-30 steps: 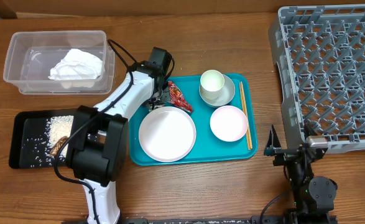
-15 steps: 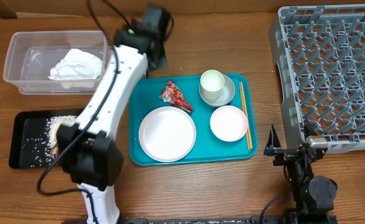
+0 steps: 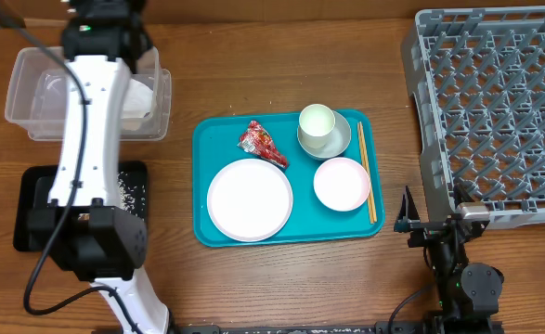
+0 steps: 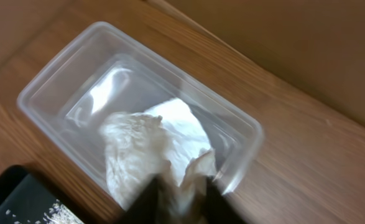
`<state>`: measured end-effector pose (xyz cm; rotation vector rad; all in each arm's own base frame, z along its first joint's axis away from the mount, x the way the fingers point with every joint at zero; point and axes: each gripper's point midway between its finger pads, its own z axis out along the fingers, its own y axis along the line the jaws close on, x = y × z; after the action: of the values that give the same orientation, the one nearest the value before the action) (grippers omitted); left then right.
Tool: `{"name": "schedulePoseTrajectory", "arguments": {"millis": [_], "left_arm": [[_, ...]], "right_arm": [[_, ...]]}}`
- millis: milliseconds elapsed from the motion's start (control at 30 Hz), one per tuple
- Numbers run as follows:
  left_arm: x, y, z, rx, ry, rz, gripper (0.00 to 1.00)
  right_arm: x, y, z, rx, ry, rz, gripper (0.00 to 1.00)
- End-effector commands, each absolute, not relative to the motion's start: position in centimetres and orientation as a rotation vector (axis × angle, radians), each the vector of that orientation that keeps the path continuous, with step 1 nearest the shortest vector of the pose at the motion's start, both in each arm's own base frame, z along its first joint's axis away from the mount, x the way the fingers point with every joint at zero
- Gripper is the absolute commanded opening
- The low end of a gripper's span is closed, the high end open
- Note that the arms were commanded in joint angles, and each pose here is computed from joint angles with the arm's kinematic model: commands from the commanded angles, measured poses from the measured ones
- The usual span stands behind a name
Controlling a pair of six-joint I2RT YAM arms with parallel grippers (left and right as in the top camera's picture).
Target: Sort waste into correct bins and load items into the dishwasher
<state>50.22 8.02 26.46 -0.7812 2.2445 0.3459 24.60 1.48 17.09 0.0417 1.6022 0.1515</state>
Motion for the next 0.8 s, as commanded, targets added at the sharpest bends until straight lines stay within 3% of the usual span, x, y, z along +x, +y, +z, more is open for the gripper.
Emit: {"name": "schedulePoseTrajectory", "arguments": {"millis": [0,67,133,267,433,767], "left_arm": [[50.2,10.0,26.0,-0.843,2.237,0.323,0.65],[49.9,10.6,25.6,-0.858,2.257,0.293,0.88],[49.6,10.4,25.1,-0.861,2.295,0.250,0.97],[49.4,7.6,23.8,-0.820,2.398,0.065,0.96],[49.1,-0.4,23.1,-0.652,2.544,-0.322,0.93],[45.1,-12.2,19.1,-0.497,2.763,-0.287,0.93]], "right_arm": [[24.6,1.2,16.9,0.058,1.596,0.147,1.00],[24.6,1.2,16.9,0.058,1.596,0.147,1.00],[24.6,1.2,16.9,0.058,1.596,0.147,1.00],[24.6,1.2,16.9,0.058,1.596,0.147,1.00],[24.6,1.2,16.9,0.058,1.596,0.147,1.00],[24.6,1.2,16.9,0.058,1.596,0.147,1.00]]}}
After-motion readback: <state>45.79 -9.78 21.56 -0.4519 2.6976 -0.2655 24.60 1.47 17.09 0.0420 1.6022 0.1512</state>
